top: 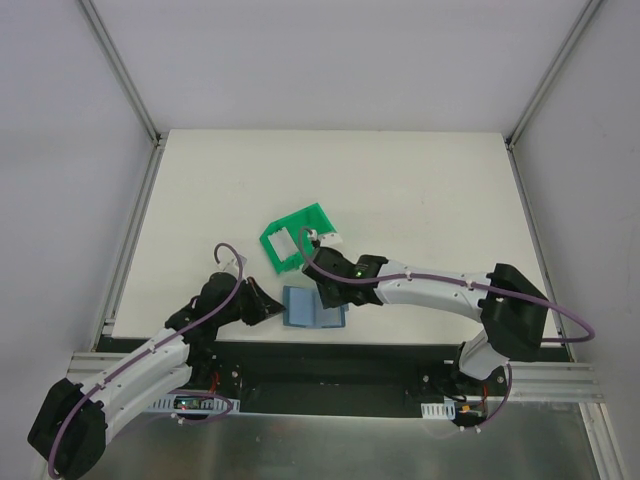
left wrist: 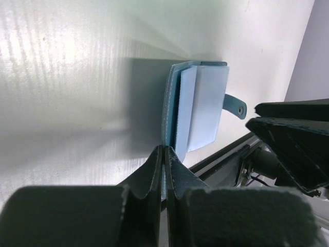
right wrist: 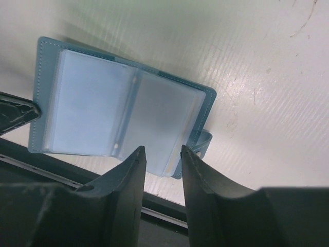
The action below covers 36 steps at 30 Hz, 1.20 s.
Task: Put the credit cards into the card holder
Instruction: Turn over the card slot in the card holder.
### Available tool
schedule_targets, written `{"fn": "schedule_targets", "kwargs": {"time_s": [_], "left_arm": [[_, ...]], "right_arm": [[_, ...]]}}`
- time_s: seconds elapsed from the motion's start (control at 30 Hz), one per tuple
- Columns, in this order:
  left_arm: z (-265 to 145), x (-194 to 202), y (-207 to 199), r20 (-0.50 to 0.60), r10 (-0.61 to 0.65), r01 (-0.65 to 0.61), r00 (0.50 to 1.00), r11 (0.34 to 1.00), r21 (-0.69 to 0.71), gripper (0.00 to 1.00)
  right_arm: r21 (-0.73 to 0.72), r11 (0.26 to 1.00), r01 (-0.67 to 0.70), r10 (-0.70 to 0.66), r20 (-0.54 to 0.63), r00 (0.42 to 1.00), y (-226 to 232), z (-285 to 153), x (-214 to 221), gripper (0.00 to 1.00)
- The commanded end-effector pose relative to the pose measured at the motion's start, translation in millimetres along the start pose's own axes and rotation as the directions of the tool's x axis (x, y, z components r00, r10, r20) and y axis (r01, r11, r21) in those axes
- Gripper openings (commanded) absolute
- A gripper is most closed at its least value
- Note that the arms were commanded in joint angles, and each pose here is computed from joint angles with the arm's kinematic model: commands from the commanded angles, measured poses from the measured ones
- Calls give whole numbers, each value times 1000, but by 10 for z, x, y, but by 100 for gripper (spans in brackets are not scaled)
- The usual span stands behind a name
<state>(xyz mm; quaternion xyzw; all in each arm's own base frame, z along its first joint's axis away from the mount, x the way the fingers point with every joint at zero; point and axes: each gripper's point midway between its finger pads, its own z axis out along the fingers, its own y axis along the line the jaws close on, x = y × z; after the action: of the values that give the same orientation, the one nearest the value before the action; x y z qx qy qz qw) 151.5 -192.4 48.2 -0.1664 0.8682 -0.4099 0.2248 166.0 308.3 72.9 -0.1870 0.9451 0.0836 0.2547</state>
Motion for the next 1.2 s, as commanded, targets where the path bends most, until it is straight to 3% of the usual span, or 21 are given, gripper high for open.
{"fn": "schedule_targets", "kwargs": {"time_s": [0.0, 0.53, 1.17], "left_arm": [[17, -11, 75, 19, -36, 36, 999, 999, -20, 0], [41, 11, 247, 47, -114, 116, 992, 992, -58, 0], [79, -39, 377, 85, -157, 167, 984, 978, -129, 0]], "right_arm": [[-7, 1000, 3, -3, 61, 998, 52, -181, -288, 36], [-194, 980, -45, 73, 136, 988, 200, -321, -636, 41], [-281, 957, -67, 117, 165, 979, 180, -233, -1171, 55]]}}
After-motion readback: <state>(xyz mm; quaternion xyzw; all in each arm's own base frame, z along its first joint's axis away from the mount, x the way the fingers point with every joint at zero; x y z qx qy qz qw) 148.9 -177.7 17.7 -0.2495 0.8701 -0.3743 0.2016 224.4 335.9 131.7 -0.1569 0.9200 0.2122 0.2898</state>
